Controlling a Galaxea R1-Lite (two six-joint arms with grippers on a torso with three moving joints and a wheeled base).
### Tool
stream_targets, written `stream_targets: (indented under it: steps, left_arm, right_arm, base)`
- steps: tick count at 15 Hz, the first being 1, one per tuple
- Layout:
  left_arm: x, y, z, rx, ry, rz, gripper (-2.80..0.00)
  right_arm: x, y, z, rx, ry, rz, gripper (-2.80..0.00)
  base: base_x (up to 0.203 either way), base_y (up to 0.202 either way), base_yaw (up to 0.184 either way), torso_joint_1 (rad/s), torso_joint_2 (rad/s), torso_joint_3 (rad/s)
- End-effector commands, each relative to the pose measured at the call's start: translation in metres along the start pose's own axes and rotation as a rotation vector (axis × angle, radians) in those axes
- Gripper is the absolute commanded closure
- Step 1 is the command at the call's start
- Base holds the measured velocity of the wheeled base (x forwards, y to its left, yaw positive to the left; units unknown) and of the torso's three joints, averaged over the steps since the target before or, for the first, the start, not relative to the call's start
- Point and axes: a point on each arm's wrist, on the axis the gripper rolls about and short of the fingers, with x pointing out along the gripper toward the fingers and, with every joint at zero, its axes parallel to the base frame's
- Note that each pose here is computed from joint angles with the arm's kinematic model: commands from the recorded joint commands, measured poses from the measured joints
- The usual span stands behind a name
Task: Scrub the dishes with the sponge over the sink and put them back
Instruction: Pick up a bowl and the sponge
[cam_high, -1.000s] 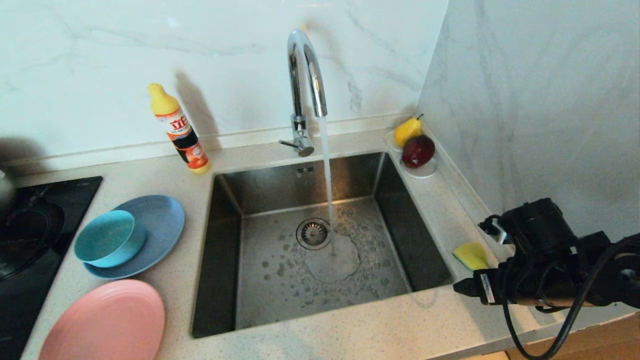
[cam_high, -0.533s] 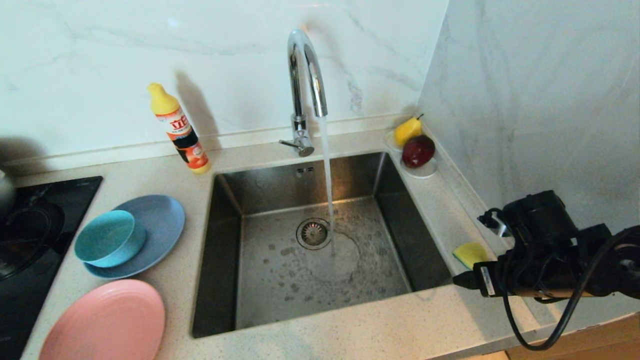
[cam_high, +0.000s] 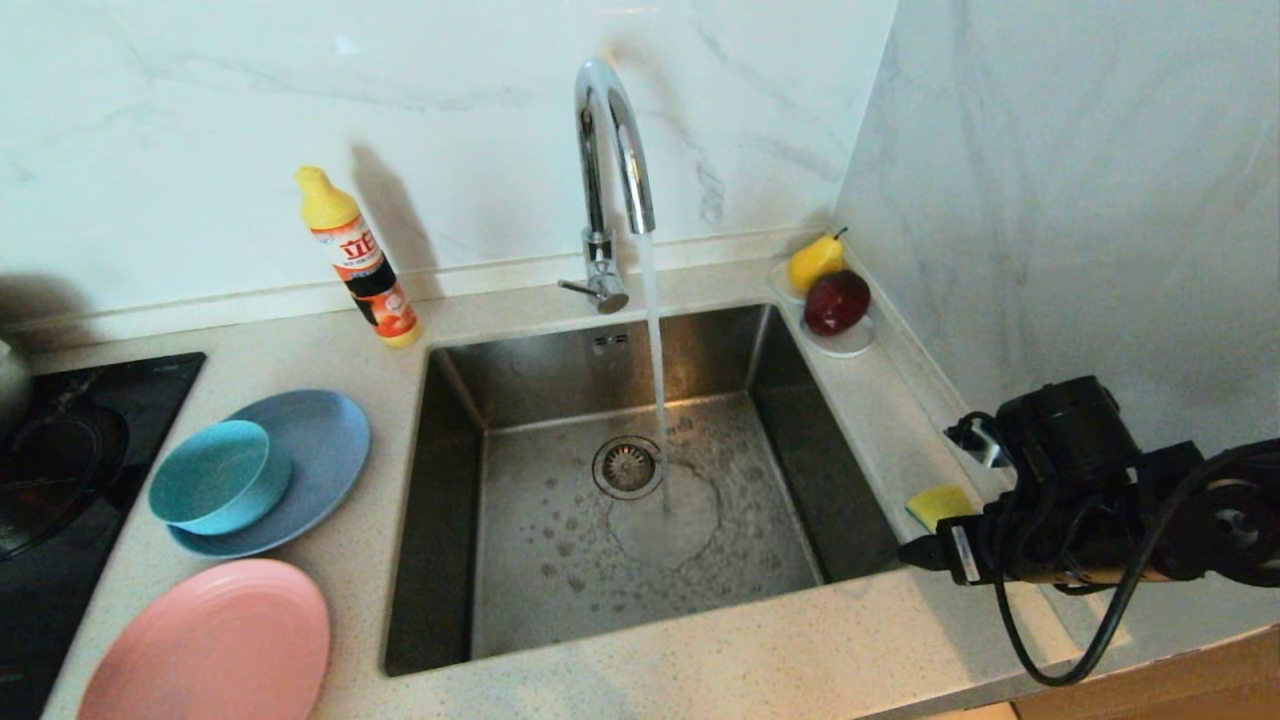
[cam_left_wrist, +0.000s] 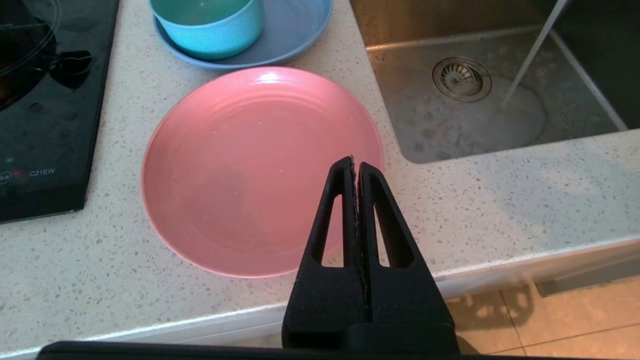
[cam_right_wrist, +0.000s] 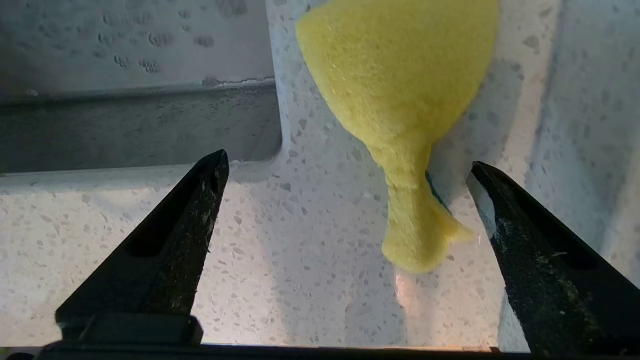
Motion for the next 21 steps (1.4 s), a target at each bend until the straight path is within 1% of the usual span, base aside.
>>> stream_targets:
  steps: [1,3,4,17,19,21]
  left_arm:
    - [0.000,0.000,0.000,0.000,0.001,-0.001,0.00]
    - [0.000,0.000,0.000,0.000,0.001,-0.001,0.00]
    - [0.000,0.000,0.000,0.000,0.001,-0.001,0.00]
    - [0.000,0.000,0.000,0.000,0.002,-0.001,0.00]
    - [0.000,0.000,0.000,0.000,0.001,-0.001,0.00]
    - [0.000,0.000,0.000,0.000,0.001,-0.001,0.00]
  right_arm:
    - [0.002,0.001,0.001,-0.002,0.002,0.000,-2.80]
    - [0.000,0.001,0.000,-0.002,0.003,0.000,-2.80]
    - [0.001,0.001,0.000,-0.001,0.007,0.000,0.00]
    - [-0.001,0.001,0.001,0.000,0.000,0.001,0.00]
    - [-0.003,0.001,0.002,0.002,-0.008,0.002,0.00]
    - [-0.013,0.002,0.004,-0.003,-0.034,0.013,0.00]
  base:
    - [0.000,0.000,0.000,0.000,0.00,0.000]
    - [0.000,0.000,0.000,0.000,0.00,0.000]
    - [0.000,0.000,0.000,0.000,0.00,0.000]
    - [0.000,0.000,0.000,0.000,0.00,0.000]
    - [0.000,0.000,0.000,0.000,0.00,0.000]
    - [0.000,0.000,0.000,0.000,0.00,0.000]
